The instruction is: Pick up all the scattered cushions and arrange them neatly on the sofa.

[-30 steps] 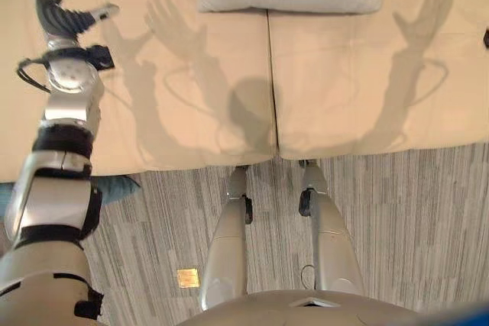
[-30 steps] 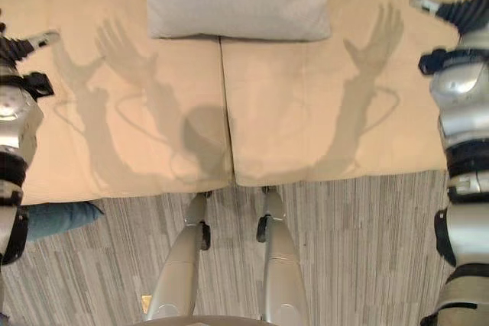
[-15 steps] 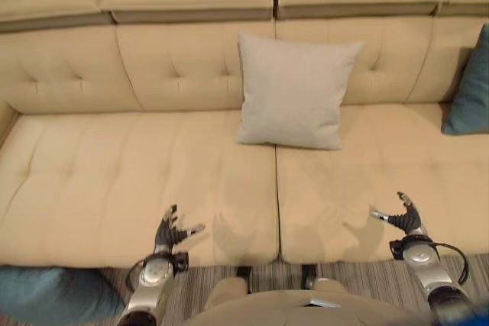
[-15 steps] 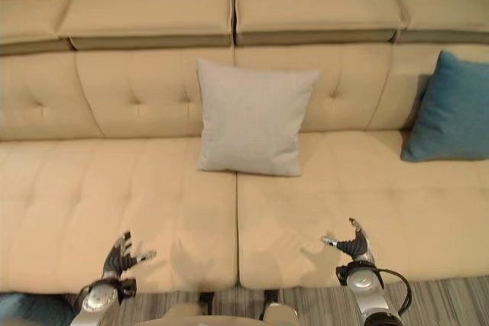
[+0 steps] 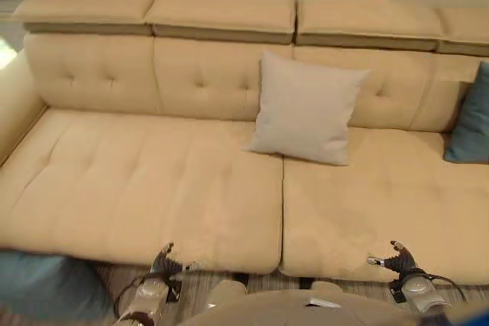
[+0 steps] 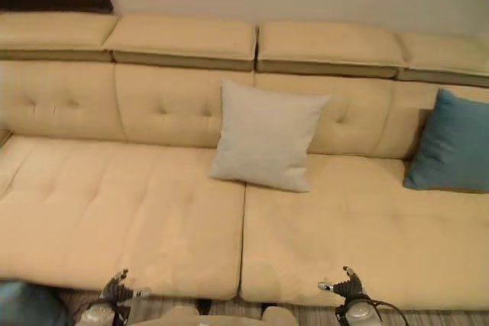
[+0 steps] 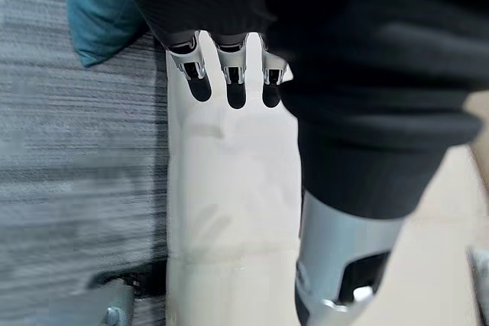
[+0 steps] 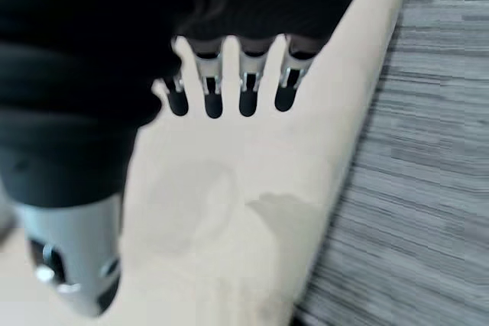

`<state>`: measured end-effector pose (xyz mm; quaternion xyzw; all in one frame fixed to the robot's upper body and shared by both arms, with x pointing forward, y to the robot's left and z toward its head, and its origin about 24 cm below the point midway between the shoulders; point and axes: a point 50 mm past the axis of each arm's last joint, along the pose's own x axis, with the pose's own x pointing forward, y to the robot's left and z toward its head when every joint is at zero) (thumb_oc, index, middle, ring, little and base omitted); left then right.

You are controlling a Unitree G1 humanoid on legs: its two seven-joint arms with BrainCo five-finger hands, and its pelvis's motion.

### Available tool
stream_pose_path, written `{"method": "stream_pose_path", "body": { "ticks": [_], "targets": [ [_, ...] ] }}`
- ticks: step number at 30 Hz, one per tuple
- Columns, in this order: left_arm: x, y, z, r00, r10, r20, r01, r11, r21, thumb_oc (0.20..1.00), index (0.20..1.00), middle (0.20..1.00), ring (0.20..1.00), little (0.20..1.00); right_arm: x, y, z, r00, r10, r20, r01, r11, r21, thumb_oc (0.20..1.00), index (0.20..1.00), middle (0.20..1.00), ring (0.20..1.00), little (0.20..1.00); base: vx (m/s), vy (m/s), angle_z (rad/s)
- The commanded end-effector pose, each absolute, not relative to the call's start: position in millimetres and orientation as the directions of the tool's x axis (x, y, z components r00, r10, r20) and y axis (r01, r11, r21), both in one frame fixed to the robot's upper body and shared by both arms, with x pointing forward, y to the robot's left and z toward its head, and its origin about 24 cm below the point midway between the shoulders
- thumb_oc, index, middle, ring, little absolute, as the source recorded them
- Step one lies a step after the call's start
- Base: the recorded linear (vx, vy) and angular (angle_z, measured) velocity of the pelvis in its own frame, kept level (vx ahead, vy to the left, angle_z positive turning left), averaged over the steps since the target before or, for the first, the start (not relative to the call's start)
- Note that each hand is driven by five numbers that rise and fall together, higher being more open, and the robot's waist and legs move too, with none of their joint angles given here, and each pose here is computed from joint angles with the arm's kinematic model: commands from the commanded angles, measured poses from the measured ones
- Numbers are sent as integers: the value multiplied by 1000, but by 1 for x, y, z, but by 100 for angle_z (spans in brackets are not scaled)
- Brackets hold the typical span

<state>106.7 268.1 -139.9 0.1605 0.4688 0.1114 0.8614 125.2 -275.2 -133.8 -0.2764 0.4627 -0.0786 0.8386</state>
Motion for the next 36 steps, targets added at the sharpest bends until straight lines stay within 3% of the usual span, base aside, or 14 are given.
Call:
{"method": "stream_pose_path", "body": {
  "ticks": [1, 6, 12, 19, 25, 36],
  "targets": [
    [120, 272, -136, 542, 385, -747, -136, 917, 374, 1000, 1000, 1000, 1000, 1000, 153, -276, -120, 639, -411, -650, 7, 848, -530, 1000, 1000, 1000, 1000, 1000, -294, -330, 62],
    [138, 254, -136, 585, 337, -738, -129, 937, 326, 1000, 1000, 1000, 1000, 1000, 157, -283, -116, 631, -440, -639, 55, 847, -529, 1000, 1000, 1000, 1000, 1000, -336, -143, 140],
    [138, 249, -137, 589, 300, -750, -40, 938, 343, 1000, 1000, 1000, 1000, 1000, 123, -273, -137, 517, -413, -750, 29, 884, -467, 1000, 1000, 1000, 1000, 1000, -100, 49, 150],
    [119, 258, -143, 521, 324, -790, -42, 934, 355, 1000, 1000, 1000, 1000, 1000, 133, -260, -140, 527, -364, -768, -76, 880, -469, 1000, 1000, 1000, 1000, 1000, 10, 168, 20],
    [136, 262, -136, 561, 334, -758, -25, 922, 387, 1000, 1000, 1000, 1000, 1000, 129, -255, -143, 505, -358, -785, -37, 900, -433, 1000, 1000, 1000, 1000, 1000, -11, 26, 118],
    [122, 260, -143, 516, 339, -787, -35, 926, 376, 1000, 1000, 1000, 1000, 1000, 132, -261, -139, 529, -353, -772, -94, 879, -467, 1000, 1000, 1000, 1000, 1000, 47, -56, 103]
  ]
}}
